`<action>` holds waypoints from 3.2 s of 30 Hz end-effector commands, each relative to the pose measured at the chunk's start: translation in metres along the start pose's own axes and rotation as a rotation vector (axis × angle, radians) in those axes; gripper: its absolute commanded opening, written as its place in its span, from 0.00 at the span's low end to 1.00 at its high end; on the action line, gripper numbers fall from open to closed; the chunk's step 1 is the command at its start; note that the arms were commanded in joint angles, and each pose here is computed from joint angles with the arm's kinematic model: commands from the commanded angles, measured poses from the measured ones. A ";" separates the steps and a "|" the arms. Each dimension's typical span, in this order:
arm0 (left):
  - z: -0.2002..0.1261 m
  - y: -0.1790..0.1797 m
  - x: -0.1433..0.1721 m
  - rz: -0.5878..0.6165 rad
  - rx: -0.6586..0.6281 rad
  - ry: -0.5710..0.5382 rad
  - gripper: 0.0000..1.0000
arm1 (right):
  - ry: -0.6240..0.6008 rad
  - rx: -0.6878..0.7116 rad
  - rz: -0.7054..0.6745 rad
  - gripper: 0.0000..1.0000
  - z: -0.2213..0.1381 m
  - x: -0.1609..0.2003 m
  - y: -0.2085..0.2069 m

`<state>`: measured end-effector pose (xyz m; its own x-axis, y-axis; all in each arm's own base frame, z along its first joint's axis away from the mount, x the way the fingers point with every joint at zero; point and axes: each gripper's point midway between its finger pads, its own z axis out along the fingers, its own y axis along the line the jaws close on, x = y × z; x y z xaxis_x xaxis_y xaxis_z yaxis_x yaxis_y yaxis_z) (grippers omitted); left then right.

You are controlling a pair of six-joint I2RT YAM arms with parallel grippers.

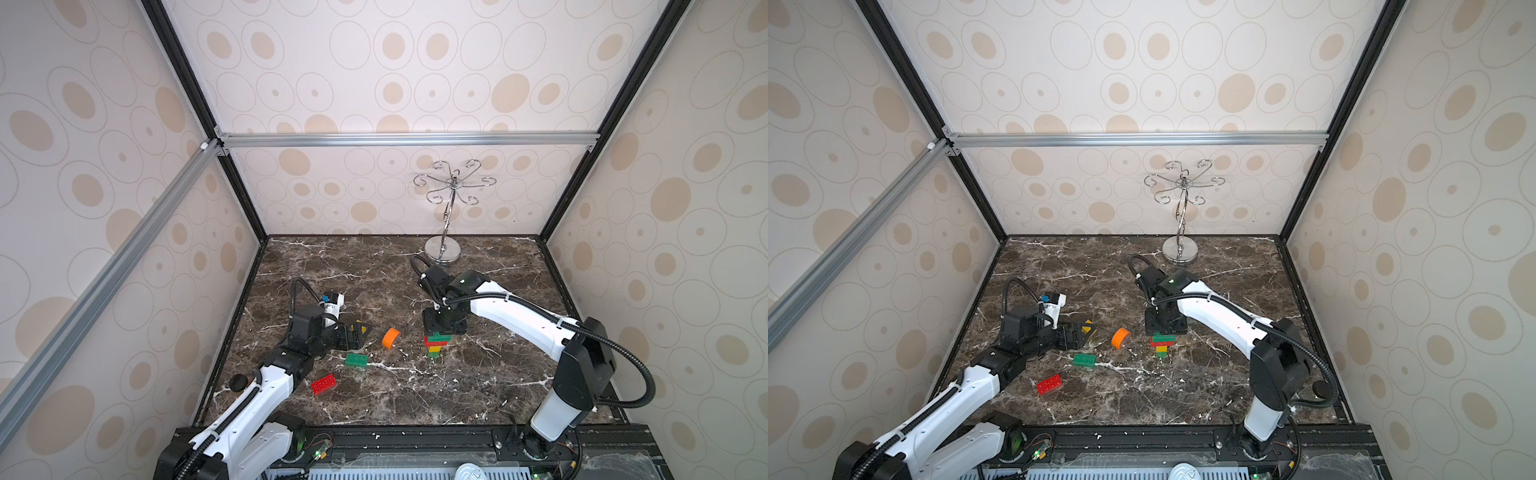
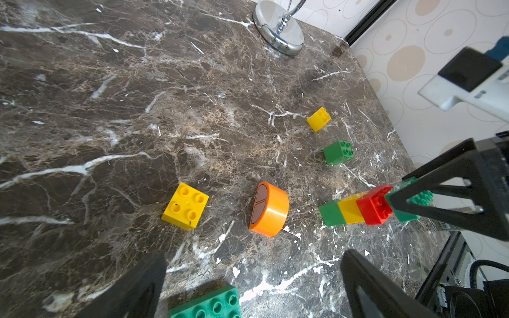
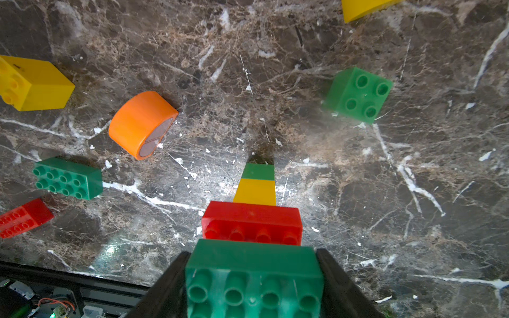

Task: Assemble an ice cream with lego
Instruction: Assemble the lego brick with the lego brick.

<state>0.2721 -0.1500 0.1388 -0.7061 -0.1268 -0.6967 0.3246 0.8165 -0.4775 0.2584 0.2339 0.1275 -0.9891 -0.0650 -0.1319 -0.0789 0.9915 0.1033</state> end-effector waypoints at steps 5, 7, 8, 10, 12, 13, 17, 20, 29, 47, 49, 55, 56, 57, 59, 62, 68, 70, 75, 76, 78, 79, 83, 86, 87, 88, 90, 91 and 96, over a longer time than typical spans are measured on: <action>-0.004 -0.003 -0.007 0.002 0.008 -0.025 1.00 | -0.008 0.003 -0.015 0.47 0.000 -0.004 0.005; -0.004 -0.003 -0.007 0.005 0.009 -0.028 1.00 | -0.008 0.005 -0.014 0.47 0.001 -0.003 0.006; -0.004 -0.003 -0.007 0.005 0.008 -0.028 1.00 | -0.006 0.007 -0.013 0.47 0.001 -0.003 0.005; -0.005 -0.003 -0.007 0.005 0.006 -0.028 1.00 | -0.006 0.010 -0.010 0.47 0.001 -0.003 0.004; -0.005 -0.003 -0.007 0.005 0.006 -0.029 1.00 | -0.005 0.018 -0.009 0.47 0.002 -0.002 0.003; -0.005 -0.003 -0.007 0.005 0.006 -0.028 1.00 | -0.003 0.023 -0.009 0.47 0.003 -0.001 0.002; -0.005 -0.003 -0.008 0.005 0.007 -0.029 1.00 | 0.003 0.033 -0.005 0.47 0.006 0.000 0.000; -0.005 -0.003 -0.008 0.005 0.008 -0.029 1.00 | 0.012 0.034 -0.004 0.47 0.010 0.002 0.001; -0.007 -0.003 -0.008 0.008 0.006 -0.033 1.00 | 0.033 0.036 -0.011 0.47 0.019 0.007 0.002; -0.008 -0.004 -0.008 0.011 0.008 -0.038 1.00 | 0.106 0.035 -0.102 0.47 0.035 0.022 -0.001; -0.009 -0.004 -0.009 0.011 0.007 -0.039 1.00 | 0.121 0.039 -0.086 0.48 0.038 0.023 -0.002; -0.009 -0.004 -0.009 0.012 0.006 -0.041 1.00 | 0.142 0.022 -0.063 0.48 0.046 0.029 0.000; -0.009 -0.004 -0.009 0.012 0.005 -0.041 1.00 | 0.140 0.033 -0.056 0.48 0.046 0.029 -0.003; -0.009 -0.004 -0.009 0.011 0.005 -0.039 1.00 | 0.140 0.043 -0.050 0.48 0.046 0.030 -0.004; -0.009 -0.004 -0.009 0.012 0.003 -0.039 1.00 | 0.143 0.049 -0.030 0.48 0.044 0.032 -0.007; -0.009 -0.004 -0.009 0.012 0.002 -0.041 1.00 | 0.142 0.061 -0.003 0.48 0.041 0.032 -0.009; -0.009 -0.004 -0.010 0.013 0.006 -0.042 1.00 | 0.132 0.068 -0.005 0.47 0.039 0.031 -0.010; -0.009 -0.005 -0.010 0.013 0.007 -0.043 1.00 | 0.135 0.066 -0.029 0.47 0.041 0.031 -0.010; -0.010 -0.005 -0.010 0.015 0.007 -0.045 1.00 | 0.155 0.103 -0.083 0.48 0.047 0.032 -0.016; -0.010 -0.005 -0.010 0.015 0.008 -0.045 1.00 | 0.164 0.116 -0.079 0.48 0.048 0.032 -0.019; -0.010 -0.005 -0.010 0.015 0.007 -0.045 1.00 | 0.181 0.121 -0.070 0.47 0.051 0.034 -0.021; -0.010 -0.005 -0.011 0.015 0.008 -0.046 1.00 | 0.189 0.122 -0.070 0.47 0.053 0.035 -0.022; -0.010 -0.006 -0.011 0.015 0.010 -0.048 1.00 | 0.221 0.141 -0.102 0.47 0.061 0.039 -0.025; -0.010 -0.005 -0.010 0.014 0.009 -0.044 1.00 | 0.237 0.153 -0.119 0.47 0.067 0.042 -0.028; -0.010 -0.006 -0.011 0.017 0.010 -0.046 1.00 | 0.250 0.148 -0.124 0.47 0.071 0.044 -0.027; -0.010 -0.006 -0.011 0.017 0.009 -0.047 1.00 | 0.259 0.160 -0.125 0.47 0.074 0.046 -0.029; -0.010 -0.006 -0.011 0.017 0.010 -0.047 1.00 | 0.273 0.175 -0.134 0.46 0.079 0.049 -0.033; -0.010 -0.005 -0.011 0.017 0.008 -0.047 1.00 | 0.276 0.188 -0.134 0.46 0.081 0.050 -0.035; -0.010 -0.005 -0.010 0.017 0.008 -0.046 1.00 | 0.296 0.231 -0.153 0.46 0.087 0.057 -0.046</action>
<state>0.2706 -0.1488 0.1482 -0.6837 -0.1342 -0.7173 0.3367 0.8141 -0.4732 0.2578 0.2369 0.1043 -0.9754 -0.1920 -0.1086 -0.1993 0.9780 0.0611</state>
